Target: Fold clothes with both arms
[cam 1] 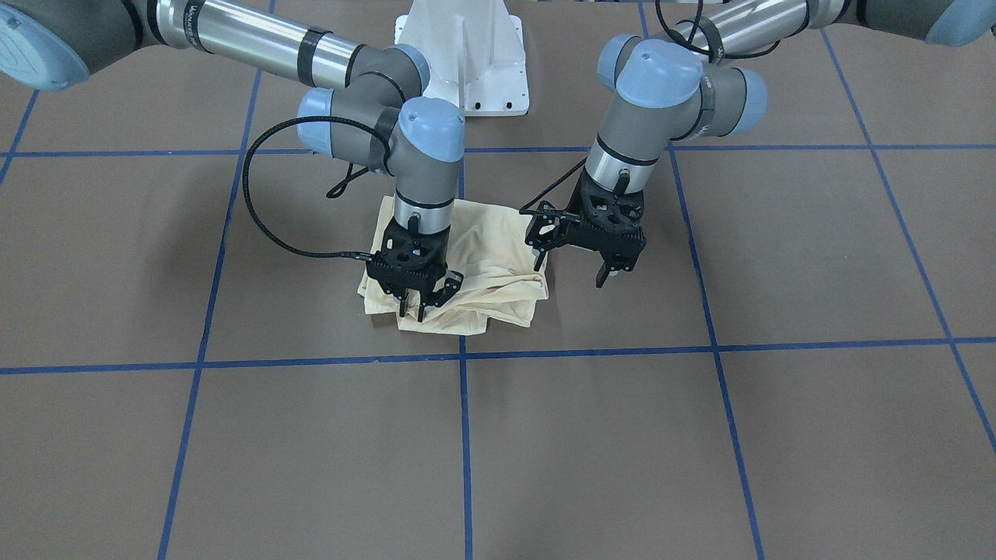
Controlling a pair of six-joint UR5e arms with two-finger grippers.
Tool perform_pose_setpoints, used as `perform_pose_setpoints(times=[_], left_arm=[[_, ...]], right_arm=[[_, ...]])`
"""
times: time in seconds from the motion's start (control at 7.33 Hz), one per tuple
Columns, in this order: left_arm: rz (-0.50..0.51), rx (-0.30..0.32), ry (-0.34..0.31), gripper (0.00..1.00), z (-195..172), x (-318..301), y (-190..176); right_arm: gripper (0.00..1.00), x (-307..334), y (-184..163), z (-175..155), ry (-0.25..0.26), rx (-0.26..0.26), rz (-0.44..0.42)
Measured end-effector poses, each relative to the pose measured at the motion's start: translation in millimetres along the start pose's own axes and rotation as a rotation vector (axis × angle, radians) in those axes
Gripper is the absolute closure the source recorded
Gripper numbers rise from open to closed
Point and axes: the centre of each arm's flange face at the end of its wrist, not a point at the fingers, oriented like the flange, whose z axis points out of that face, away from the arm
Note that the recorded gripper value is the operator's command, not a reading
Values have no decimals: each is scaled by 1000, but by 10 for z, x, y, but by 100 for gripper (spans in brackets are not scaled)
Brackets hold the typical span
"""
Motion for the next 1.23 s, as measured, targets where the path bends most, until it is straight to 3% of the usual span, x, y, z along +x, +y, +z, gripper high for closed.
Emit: perform_pose_setpoints(times=[0.14, 0.41, 0.68, 0.95, 1.23], left_arm=[[2, 0, 1, 0, -10, -2, 2], [7, -1, 1, 0, -23, -5, 8], [12, -5, -4, 0, -148, -140, 131], [67, -16, -45, 0, -576, -390, 298], [157, -23, -123, 0, -1136, -858, 390]], right_arm=[[2, -29, -291, 34, -15, 2, 22], [0, 31, -817, -115, -51, -57, 64], [0, 517, -1103, -360, -32, -88, 26], [0, 1704, -1197, -750, -4, -129, -122], [0, 3244, -1510, -868, 32, -205, -304]])
